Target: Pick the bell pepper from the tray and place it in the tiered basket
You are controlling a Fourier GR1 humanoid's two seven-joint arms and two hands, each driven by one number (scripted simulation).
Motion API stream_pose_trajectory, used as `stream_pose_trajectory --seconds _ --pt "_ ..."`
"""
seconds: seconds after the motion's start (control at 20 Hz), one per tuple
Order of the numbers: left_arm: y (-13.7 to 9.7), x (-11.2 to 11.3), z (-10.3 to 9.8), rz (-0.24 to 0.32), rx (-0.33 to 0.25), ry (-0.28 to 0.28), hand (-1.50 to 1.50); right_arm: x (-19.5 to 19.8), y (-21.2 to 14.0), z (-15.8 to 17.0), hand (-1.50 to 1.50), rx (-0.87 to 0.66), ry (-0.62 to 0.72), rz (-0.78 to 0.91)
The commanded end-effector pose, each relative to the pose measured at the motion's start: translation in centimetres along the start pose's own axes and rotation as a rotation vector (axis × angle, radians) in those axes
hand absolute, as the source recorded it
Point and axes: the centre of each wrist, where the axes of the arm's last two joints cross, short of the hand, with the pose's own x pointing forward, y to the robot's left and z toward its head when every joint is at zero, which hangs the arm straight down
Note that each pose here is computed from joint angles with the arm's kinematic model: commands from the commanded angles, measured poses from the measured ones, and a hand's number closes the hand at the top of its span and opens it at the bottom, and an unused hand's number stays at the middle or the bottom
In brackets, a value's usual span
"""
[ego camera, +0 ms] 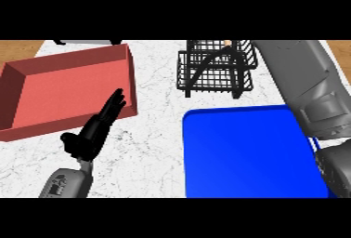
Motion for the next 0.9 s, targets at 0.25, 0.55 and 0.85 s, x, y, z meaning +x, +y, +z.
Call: stream_pose_trajectory --seconds 0.25,0.55,0.85 --pt "0.8 -0.9 0.0 0.003 0.008 0.068 0.00 0.7 1.1 -0.7 1.50 0.188 0.249 -0.263" --pt "-0.5 -0.7 0.4 0.010 -0.005 0.070 0.00 0.2 3.2 -0.8 -1.50 0.164 0.267 -0.437" --pt "-0.1 -1.9 1.5 -0.010 0.025 0.069 0.00 -1.4 -2.4 0.0 -1.50 -0.151 0.220 -0.423"
